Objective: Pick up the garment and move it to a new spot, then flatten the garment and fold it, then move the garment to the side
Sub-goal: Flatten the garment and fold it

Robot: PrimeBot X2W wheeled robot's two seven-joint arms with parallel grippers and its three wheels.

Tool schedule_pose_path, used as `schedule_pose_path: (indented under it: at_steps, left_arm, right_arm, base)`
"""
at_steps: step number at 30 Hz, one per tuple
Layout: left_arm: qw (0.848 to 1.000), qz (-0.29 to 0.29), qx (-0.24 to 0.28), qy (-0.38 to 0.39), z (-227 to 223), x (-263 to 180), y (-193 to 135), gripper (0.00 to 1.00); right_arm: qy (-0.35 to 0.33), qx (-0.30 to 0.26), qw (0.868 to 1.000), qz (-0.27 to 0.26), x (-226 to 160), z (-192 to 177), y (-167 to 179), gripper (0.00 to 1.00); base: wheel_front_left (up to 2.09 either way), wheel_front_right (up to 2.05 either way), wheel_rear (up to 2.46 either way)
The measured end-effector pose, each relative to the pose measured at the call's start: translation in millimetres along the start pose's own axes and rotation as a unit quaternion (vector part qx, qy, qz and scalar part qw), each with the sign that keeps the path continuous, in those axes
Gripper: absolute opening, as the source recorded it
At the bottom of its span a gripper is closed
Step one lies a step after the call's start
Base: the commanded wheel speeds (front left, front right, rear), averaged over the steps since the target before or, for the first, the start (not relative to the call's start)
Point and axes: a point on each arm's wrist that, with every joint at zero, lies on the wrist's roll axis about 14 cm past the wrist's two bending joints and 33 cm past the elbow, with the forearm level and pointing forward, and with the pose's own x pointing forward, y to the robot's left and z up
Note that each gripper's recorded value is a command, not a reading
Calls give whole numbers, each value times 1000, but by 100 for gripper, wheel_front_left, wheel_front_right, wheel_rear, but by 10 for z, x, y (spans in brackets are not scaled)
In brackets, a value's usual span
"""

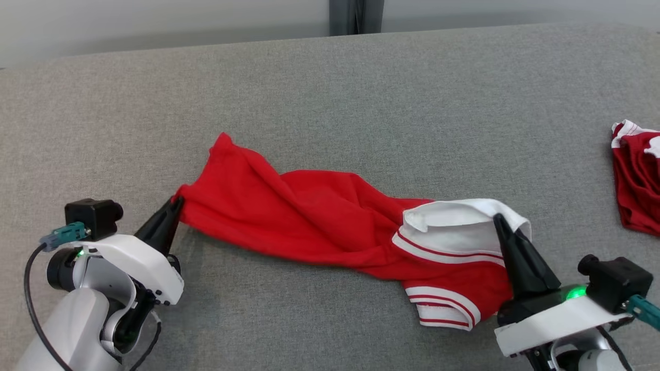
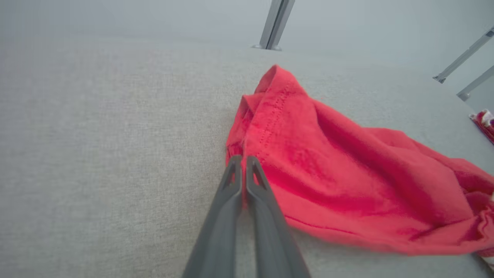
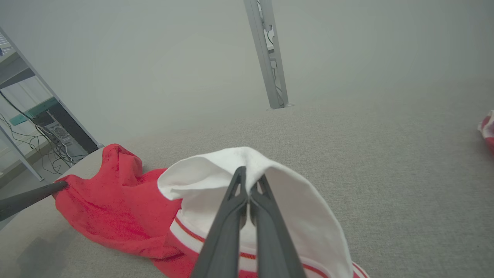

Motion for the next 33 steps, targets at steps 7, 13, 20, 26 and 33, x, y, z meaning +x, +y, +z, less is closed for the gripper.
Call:
schedule_pose_path:
  at_steps: [7, 13, 20, 26, 33]
  left_arm:
    - [988, 0, 35, -148, 911, -162, -157, 0]
    - [964, -4, 77, -256, 1677, -412, -377, 0]
    - [930, -20, 135, -341, 2396, -715, -667, 0]
    - [906, -29, 167, -388, 2779, -946, -875, 0]
    - [901, -37, 190, -387, 2899, -1052, -1023, 0]
  right_arm:
    - [-137, -28, 990, 34, 60, 757, 111, 0]
    - [-247, -80, 963, 73, 116, 1510, 259, 0]
    - [-344, -134, 923, 112, 114, 2288, 499, 0]
    - [-385, -162, 899, 134, 75, 2694, 670, 0]
    - [-388, -179, 891, 151, 121, 2868, 804, 0]
  base:
    - [0, 0, 0]
    - [0, 0, 0]
    - [0, 0, 0]
    - [0, 0, 0]
    - [0, 0, 0]
